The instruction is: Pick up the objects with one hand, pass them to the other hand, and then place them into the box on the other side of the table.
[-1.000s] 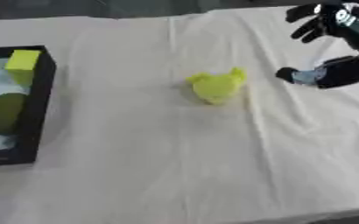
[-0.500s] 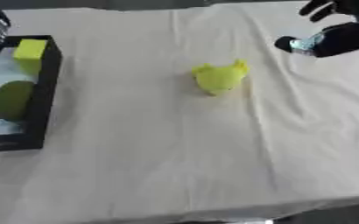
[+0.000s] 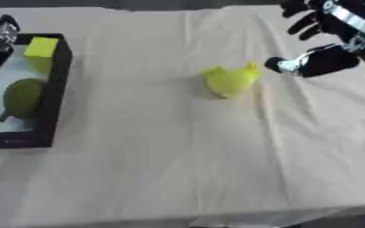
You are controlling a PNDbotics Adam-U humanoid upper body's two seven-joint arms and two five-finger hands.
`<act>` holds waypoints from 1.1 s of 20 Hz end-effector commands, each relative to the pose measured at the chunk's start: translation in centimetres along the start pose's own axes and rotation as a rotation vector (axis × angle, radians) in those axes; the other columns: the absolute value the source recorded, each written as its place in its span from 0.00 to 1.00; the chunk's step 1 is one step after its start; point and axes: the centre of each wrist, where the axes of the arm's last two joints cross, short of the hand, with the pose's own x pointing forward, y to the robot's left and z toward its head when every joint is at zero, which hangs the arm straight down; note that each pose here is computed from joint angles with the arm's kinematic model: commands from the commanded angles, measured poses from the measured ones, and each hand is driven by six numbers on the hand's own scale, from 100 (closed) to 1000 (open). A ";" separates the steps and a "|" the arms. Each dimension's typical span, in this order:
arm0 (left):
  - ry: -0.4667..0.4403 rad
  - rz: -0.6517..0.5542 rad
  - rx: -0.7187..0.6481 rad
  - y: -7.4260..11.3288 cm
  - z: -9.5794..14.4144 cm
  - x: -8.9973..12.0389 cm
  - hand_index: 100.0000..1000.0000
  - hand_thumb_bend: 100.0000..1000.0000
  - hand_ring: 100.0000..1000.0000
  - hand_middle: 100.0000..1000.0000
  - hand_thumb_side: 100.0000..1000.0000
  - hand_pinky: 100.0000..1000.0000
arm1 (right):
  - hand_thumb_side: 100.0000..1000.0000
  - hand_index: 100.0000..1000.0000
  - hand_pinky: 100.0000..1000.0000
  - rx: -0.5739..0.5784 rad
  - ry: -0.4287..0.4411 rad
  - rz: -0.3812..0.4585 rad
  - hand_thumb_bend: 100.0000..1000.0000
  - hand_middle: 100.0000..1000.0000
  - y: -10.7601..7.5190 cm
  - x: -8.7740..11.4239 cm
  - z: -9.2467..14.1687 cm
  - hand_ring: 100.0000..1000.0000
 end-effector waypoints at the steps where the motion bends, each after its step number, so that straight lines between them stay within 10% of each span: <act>1: -0.007 -0.003 0.010 0.4 -0.1 0.2 0.74 0.00 1.00 0.79 0.75 0.83 | 0.00 0.89 0.73 -0.005 -0.048 0.037 0.47 0.82 -0.6 0.8 0.1 0.74; 22: -0.007 0.021 -0.031 -0.5 0.1 0.6 0.72 0.00 1.00 0.78 0.75 0.84 | 0.02 0.86 0.81 0.132 0.038 0.225 0.47 0.83 3.2 -0.5 0.5 0.81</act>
